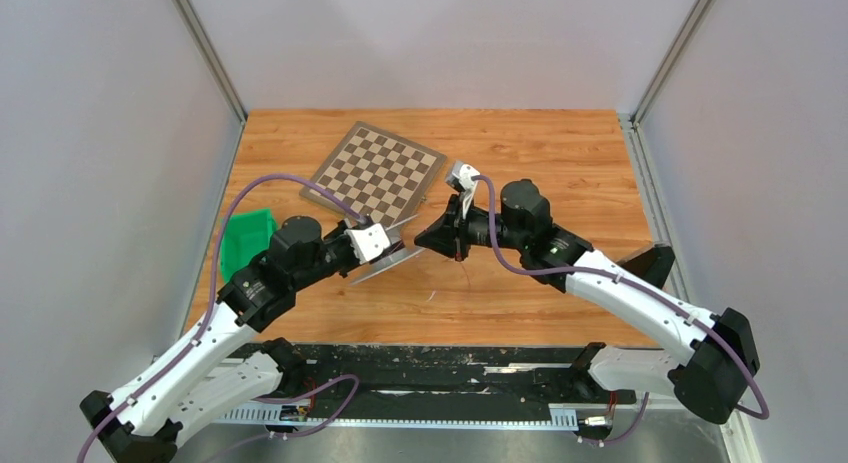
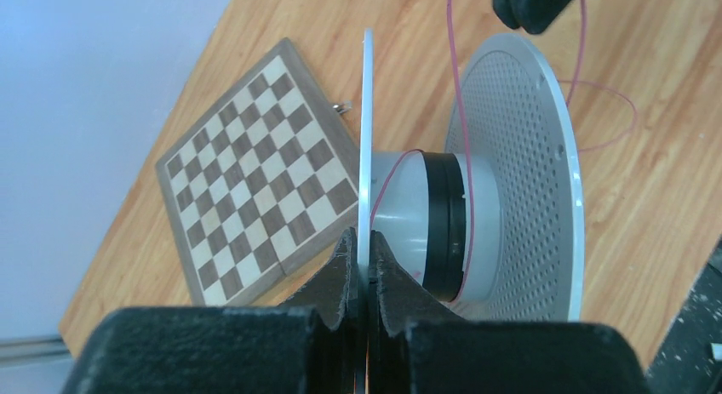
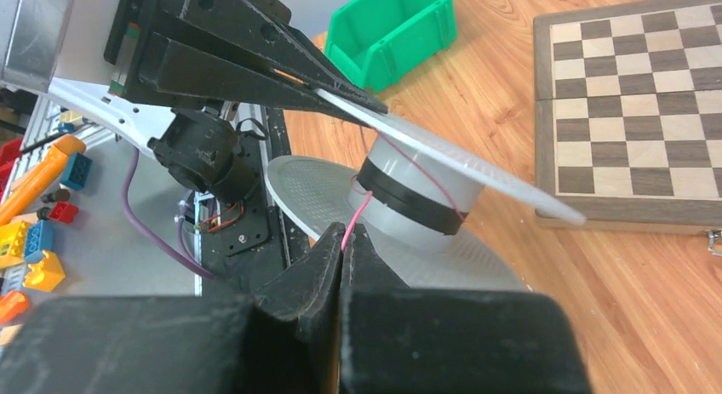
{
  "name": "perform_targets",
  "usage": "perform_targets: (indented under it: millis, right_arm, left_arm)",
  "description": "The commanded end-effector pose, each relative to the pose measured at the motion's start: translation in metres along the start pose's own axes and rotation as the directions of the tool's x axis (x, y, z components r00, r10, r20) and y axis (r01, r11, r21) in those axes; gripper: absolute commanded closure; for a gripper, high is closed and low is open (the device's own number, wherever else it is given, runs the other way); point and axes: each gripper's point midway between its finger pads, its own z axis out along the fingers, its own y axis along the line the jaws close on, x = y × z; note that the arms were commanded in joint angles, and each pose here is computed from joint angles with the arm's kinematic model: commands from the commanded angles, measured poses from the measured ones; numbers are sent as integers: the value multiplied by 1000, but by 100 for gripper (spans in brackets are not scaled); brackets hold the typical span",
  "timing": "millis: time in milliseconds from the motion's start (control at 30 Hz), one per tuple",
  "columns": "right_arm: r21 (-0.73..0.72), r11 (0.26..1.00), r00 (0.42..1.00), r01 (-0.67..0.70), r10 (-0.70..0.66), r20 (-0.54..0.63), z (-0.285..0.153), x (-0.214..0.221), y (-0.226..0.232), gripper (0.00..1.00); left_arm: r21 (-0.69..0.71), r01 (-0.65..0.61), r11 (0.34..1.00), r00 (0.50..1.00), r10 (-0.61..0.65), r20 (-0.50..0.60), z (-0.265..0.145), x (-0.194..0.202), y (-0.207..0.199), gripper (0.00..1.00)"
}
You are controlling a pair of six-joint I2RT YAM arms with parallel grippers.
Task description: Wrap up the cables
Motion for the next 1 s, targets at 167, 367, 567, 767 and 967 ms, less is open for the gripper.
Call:
perform_targets:
  millis: [167, 367, 567, 767, 967]
  right_arm:
    - [64, 993, 995, 95, -92, -42, -28, 11, -11, 100]
    - [150, 982, 992, 114, -104, -69, -38, 23, -25, 100]
    - [132, 983, 990, 126, -117, -76, -36, 35, -26, 99]
    - [99, 978, 982, 186, -187, 5, -41, 28, -17, 98]
    - [20, 979, 974, 204, -205, 100, -41, 29, -1, 92]
  left_arm:
    - [72, -16, 997, 990, 6, 141, -27, -54, 2, 100]
    - [72, 27, 997, 988, -38, 149, -43, -60, 2, 100]
    - [86, 172, 981, 952, -188, 240, -62, -93, 7, 100]
    - [166, 285, 944, 903, -322, 284, -74, -113, -1, 100]
    - [177, 417, 892, 832, -453, 320, -80, -130, 6, 100]
